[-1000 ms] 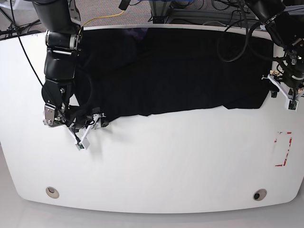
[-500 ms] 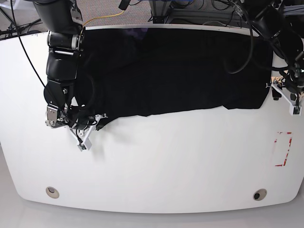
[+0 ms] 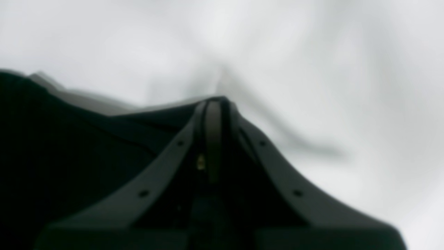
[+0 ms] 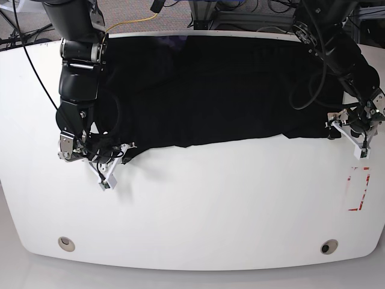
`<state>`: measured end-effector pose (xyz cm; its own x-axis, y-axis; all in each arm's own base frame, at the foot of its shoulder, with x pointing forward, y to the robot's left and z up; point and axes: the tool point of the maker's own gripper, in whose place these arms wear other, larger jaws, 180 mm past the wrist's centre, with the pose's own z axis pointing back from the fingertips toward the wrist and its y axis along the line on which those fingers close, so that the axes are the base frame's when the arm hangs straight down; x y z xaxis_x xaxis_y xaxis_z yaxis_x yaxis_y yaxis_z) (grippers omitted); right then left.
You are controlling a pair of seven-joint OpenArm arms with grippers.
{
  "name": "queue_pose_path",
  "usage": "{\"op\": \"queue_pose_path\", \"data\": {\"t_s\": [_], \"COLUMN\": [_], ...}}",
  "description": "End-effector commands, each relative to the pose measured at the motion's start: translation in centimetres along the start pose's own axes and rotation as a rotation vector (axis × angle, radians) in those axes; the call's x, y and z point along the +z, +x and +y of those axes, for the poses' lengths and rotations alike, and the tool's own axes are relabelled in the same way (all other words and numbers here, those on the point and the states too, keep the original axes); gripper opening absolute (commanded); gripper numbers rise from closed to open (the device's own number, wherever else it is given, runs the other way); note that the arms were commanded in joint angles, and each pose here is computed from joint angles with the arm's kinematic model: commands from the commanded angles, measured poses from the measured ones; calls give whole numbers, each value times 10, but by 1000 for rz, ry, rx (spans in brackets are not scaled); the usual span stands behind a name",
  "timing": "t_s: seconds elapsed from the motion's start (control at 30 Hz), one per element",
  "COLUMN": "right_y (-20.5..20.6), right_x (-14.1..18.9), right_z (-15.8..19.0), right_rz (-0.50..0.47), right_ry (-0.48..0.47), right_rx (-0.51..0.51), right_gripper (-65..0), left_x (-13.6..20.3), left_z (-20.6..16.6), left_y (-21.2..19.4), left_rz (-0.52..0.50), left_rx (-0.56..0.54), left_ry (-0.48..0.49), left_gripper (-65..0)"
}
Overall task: Fold the T-shirt properly
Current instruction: 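Lower the left gripper and grasp the folded shirt edge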
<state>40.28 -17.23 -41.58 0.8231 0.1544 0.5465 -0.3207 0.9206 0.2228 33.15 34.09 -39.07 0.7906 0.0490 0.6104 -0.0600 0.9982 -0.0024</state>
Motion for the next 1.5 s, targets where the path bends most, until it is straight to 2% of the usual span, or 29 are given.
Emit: {"op": "queue_pose_path", "data": {"t_s": [0.0, 0.23, 0.53, 0.73, 1.03, 1.37, 1.47], "right_y": [26, 26, 26, 26, 26, 25, 25], "right_x": [11, 12, 12, 11, 12, 11, 11], "right_z": [-5, -7, -7, -6, -7, -7, -7], "right_rz": [-66, -66, -66, -67, -66, -65, -65], "right_ry": [-9, -12, -12, -10, -12, -12, -12], "right_rx": [16, 15, 15, 15, 15, 15, 15], "right_gripper": [-650, -650, -650, -650, -650, -650, -650], "left_x": [2, -10, -13, -12, -3, -1, 0], "left_z": [3, -25, -32, -32, -41, -38, -34], "left_y": [16, 12, 5, 6, 22, 27, 27], "left_rz": [-42, 0, 23, 17, -84, -100, -102], "left_rx": [-2, -85, -110, -110, -52, -46, -43], "left_ry": [2, -50, -63, -61, -132, -143, -137], "left_gripper": [-172, -172, -174, -268, -267, -265, -232]}}
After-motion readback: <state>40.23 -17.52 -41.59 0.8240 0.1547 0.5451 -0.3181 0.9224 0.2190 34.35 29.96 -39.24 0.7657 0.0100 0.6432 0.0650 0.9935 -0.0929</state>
